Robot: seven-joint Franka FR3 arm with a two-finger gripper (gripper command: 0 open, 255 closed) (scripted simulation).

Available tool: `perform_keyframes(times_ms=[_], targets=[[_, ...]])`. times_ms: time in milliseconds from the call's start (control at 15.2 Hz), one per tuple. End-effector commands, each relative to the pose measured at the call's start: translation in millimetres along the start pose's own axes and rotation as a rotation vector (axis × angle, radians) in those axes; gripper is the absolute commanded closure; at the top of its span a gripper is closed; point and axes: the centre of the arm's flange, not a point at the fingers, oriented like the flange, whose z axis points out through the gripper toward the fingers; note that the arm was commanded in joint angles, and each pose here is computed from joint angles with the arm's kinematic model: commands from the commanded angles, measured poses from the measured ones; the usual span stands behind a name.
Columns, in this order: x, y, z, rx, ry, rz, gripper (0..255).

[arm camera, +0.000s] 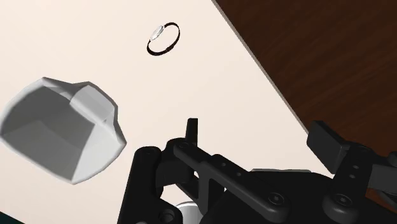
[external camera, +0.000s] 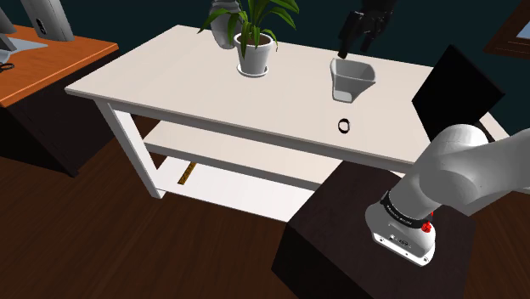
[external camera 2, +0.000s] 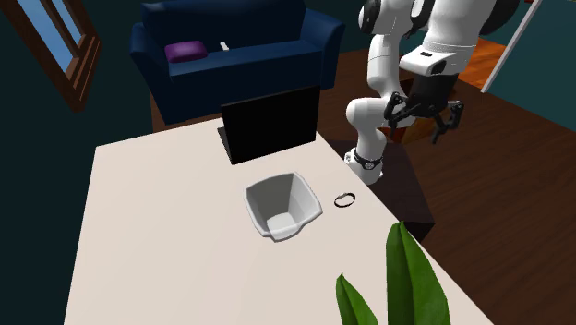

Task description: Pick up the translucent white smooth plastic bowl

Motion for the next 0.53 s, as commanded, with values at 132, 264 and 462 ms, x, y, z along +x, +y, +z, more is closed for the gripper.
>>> perform_keyframes(times_ms=[132, 264, 462], targets=[[12.8, 11.5, 16.9, -0.029, -0.002, 0.0, 0], [25.6, 23.5, 33.5, -0.058, -0.004, 0.001, 0], [44.7, 42.4, 57.8, -0.102, -0.008, 0.002, 0]])
